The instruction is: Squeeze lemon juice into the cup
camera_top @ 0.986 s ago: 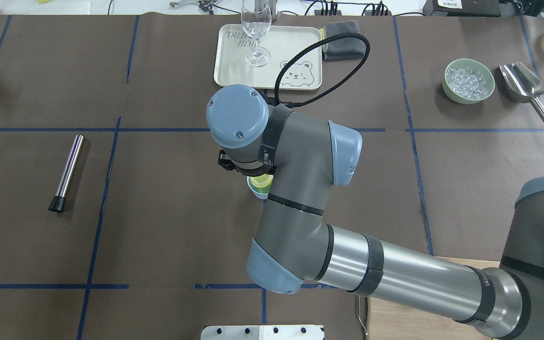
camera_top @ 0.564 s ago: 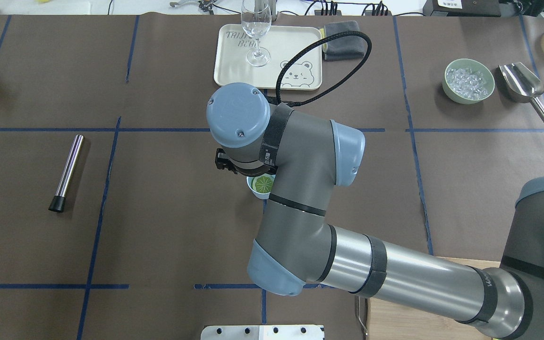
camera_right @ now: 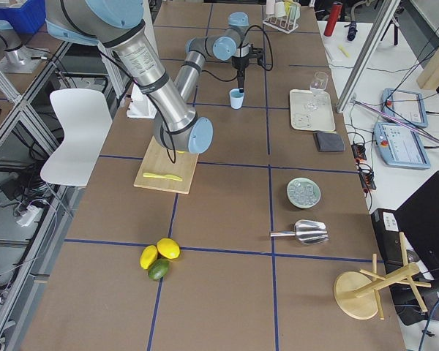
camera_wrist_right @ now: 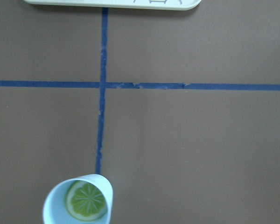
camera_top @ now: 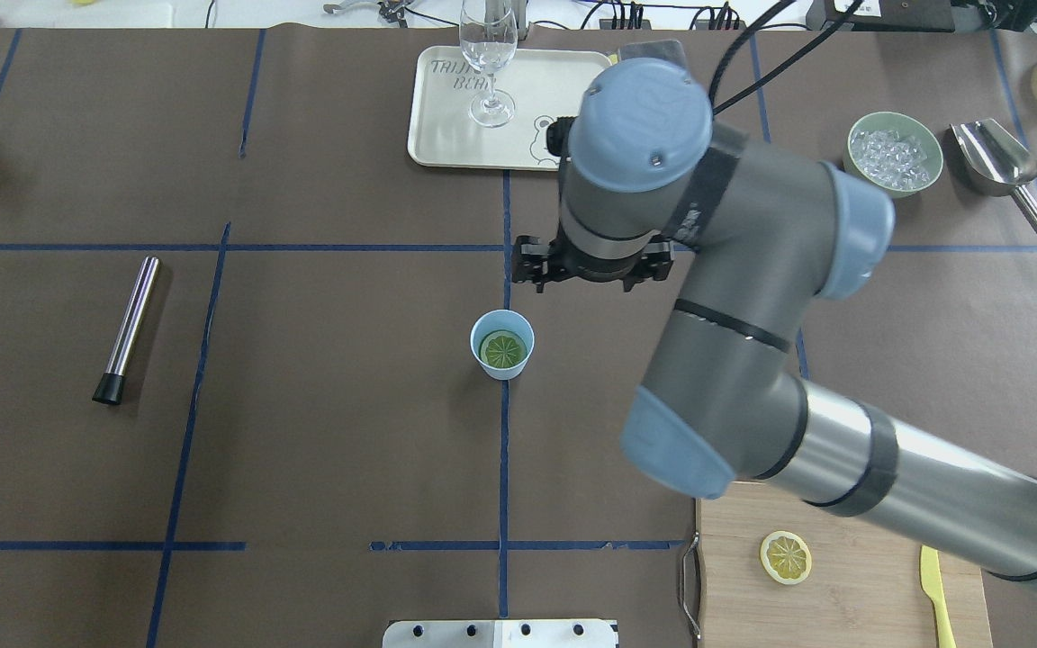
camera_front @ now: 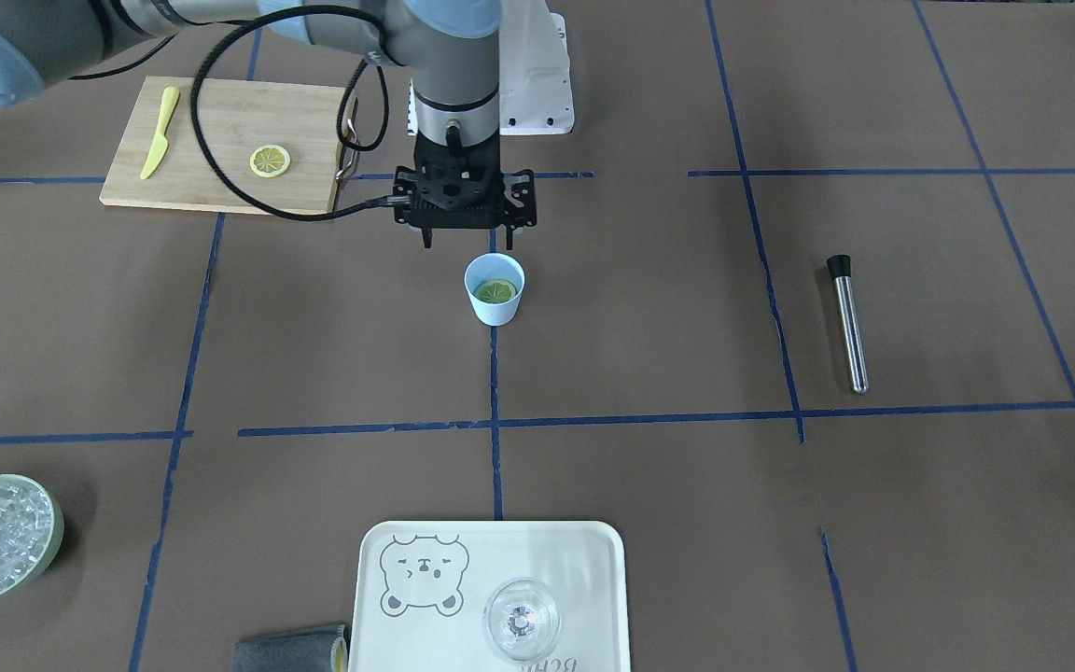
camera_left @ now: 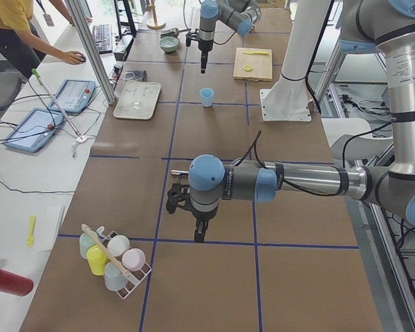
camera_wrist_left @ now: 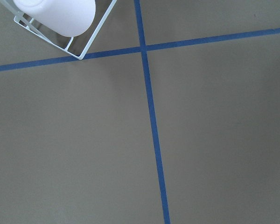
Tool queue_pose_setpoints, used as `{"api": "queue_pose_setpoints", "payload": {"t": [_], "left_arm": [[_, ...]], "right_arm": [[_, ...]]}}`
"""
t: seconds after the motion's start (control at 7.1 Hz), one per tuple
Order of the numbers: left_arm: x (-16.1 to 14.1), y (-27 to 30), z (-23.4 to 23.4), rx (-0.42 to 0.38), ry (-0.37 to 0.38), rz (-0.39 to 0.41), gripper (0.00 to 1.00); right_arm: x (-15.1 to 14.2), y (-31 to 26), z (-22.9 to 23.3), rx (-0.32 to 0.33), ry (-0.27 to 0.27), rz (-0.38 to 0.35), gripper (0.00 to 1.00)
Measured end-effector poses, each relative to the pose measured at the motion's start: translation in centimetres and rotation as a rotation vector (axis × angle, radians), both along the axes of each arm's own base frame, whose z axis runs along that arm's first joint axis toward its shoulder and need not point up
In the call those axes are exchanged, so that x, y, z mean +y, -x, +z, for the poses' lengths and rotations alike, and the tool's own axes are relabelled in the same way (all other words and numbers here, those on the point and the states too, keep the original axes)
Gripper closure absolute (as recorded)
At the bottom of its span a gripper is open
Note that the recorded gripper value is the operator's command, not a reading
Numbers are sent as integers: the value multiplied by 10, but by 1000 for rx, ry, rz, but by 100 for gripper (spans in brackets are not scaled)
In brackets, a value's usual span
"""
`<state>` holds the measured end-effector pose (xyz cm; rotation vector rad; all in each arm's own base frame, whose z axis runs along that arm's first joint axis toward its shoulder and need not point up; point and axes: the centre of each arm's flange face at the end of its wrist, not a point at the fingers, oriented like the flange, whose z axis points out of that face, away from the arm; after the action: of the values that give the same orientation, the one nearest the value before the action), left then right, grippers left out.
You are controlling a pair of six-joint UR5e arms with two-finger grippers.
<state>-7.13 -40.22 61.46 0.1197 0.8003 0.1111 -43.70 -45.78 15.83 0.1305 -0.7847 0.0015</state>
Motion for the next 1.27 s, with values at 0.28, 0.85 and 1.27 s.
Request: {"api": "queue_pose_setpoints", "payload": {"t": [0.28,0.85,1.27], "left_arm": [[-1,0,-1,0,-1,-1,0],[-2,0,0,0,1,-2,0],[-1,0,1,-2,4,-2,0]], "right_arm": [[-42,-108,63,33,-101,-114,0],[-64,-293,241,153,-152,-291,0],[4,-404,387,195,62,-203,0]]}}
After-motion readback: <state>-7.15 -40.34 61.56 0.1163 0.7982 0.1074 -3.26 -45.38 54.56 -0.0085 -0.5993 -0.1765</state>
